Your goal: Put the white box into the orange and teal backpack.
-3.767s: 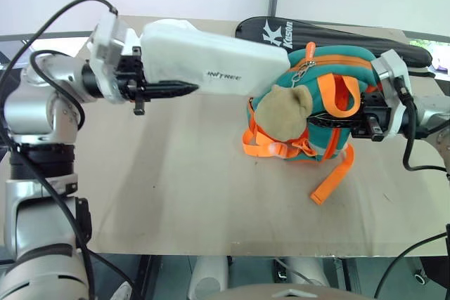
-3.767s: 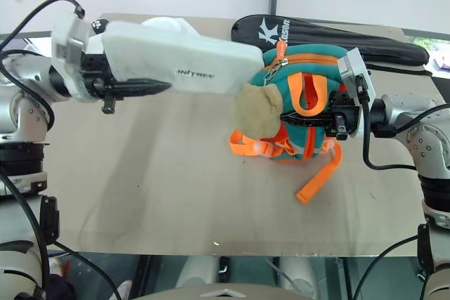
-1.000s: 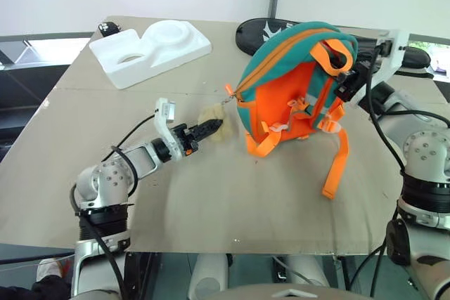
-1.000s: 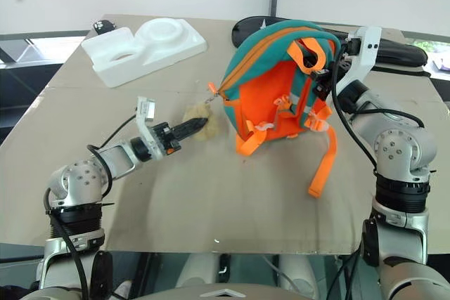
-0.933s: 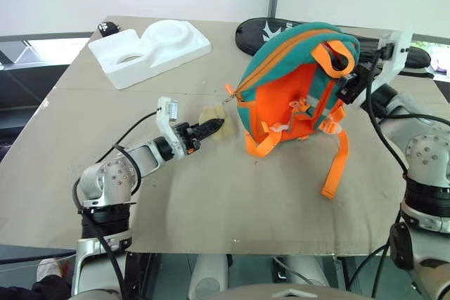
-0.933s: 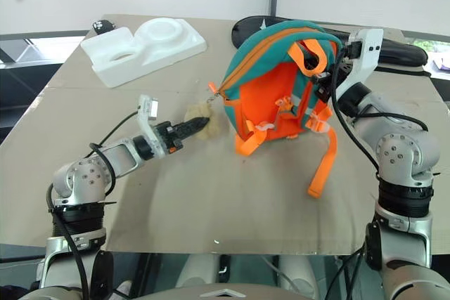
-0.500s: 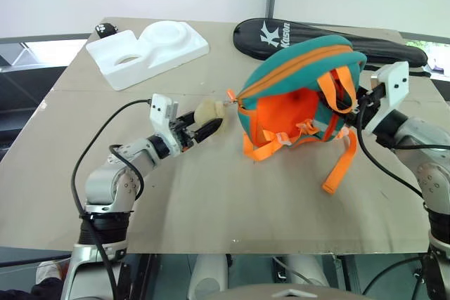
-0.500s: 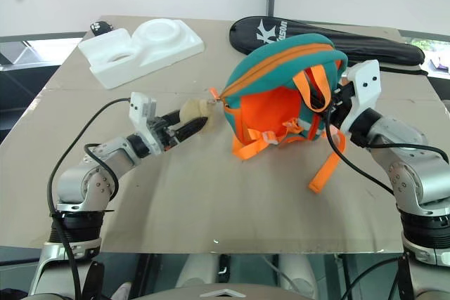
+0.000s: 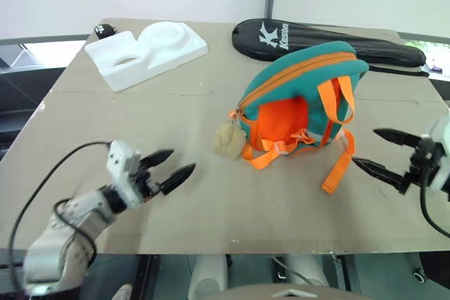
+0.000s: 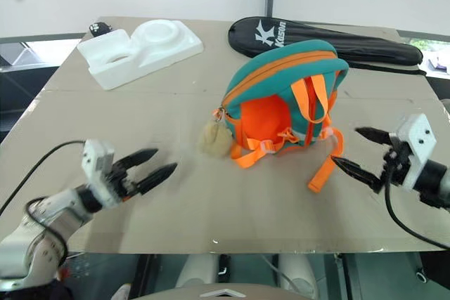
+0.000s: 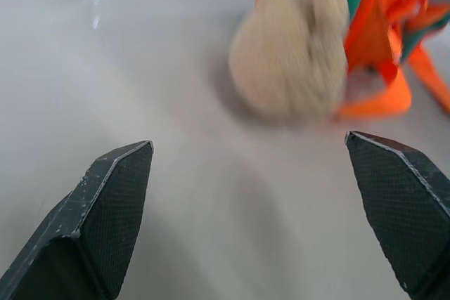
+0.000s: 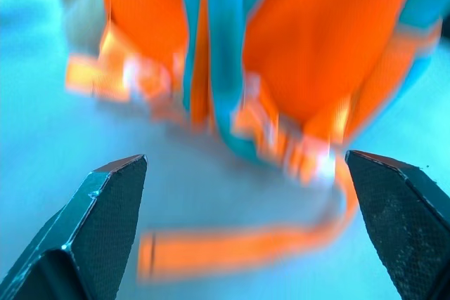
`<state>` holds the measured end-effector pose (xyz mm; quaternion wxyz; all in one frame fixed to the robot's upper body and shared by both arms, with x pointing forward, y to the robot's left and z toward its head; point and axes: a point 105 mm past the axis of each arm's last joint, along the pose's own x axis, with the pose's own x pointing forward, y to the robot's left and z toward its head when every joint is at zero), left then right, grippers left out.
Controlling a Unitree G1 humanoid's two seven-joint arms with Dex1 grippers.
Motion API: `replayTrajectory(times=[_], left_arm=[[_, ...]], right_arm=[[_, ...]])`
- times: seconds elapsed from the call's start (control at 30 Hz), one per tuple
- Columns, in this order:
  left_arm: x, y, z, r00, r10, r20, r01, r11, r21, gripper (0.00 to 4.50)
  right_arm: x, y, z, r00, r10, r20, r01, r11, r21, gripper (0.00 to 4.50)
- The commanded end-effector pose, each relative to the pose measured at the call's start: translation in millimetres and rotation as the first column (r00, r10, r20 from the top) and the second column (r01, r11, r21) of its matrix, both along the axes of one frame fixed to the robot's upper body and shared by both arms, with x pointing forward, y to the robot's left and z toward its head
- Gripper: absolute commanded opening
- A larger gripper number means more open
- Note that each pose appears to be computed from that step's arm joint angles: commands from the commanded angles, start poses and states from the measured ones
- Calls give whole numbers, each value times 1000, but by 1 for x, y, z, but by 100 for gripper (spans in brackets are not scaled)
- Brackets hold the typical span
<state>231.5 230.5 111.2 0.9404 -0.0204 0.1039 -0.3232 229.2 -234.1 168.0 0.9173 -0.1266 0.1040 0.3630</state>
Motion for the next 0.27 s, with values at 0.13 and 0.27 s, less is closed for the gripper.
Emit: replayTrajectory(times=[0.13,0.27], left_arm=[[-16,12,14,998,-4,64,-2,996,89,450],[-13,14,15,998,0,66,-5,997,81,450]], right_arm=[[-9,-39,-4,997,-73,36,76,994,-78,447],[-8,-47,-11,996,-82,32,85,993,-88,447]])
